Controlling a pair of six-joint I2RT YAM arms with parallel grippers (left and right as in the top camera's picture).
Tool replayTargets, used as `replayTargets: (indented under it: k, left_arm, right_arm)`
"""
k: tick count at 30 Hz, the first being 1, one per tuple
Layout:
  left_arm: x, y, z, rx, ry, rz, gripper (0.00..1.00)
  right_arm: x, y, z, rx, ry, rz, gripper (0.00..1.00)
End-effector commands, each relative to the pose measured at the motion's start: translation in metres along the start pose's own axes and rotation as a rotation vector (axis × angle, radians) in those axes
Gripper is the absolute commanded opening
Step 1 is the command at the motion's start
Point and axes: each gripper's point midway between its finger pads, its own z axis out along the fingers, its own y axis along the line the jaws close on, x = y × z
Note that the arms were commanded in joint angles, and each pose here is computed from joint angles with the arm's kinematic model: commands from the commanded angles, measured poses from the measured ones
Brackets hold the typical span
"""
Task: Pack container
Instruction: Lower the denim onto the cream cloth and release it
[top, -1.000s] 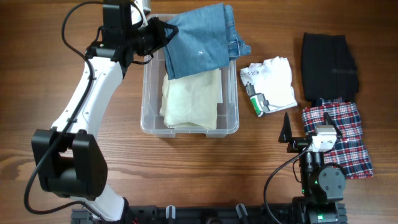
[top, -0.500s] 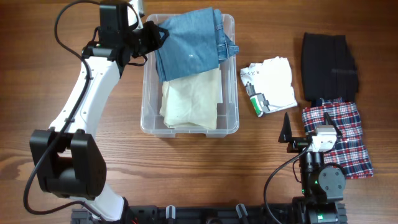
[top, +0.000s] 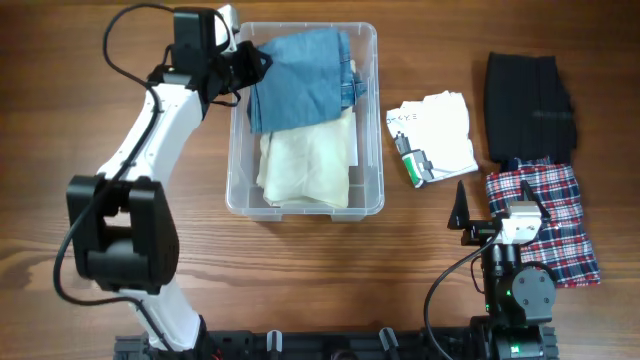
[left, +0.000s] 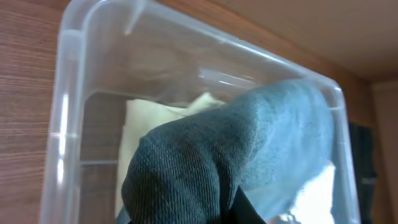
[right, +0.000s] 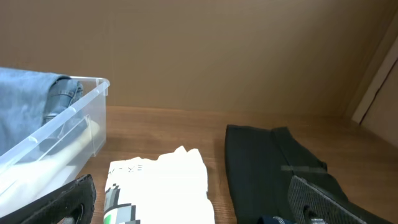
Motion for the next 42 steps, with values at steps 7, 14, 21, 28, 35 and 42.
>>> replayTargets:
  k: [7,14,21,28,35,42]
  left_arm:
    - [-0.03,-0.018,-0.008,0.042,-0.1,0.087,0.18]
    - [-0.034,-0.016,-0.007,0.005,-0.129,0.146,0.72]
    - [-0.043,-0.023,-0.01,0.019,-0.16,0.161,0.76]
    - [-0.084,-0.037,-0.038,-0.04,-0.279,0.182,0.76]
    - [-0.094,-0.057,-0.052,-0.028,-0.293,0.195,0.68]
    - [-0.082,-0.078,-0.041,-0.077,-0.302,0.229,0.04]
  right_arm:
    - [-0.001,-0.002,0.0,0.009,-0.005,0.009,1.0]
    - [-0.001,-0.002,0.0,0.009,-0.005,0.009,1.0]
    - [-0.001,-0.002,0.0,0.008,-0.005,0.009,1.0]
    - [-0.001,-0.002,0.0,0.009,-0.005,0.009,1.0]
    - [-0.001,-0.002,0.0,0.009,-0.005,0.009,1.0]
    - [-0.001,-0.002,0.0,0.008,-0.005,0.009,1.0]
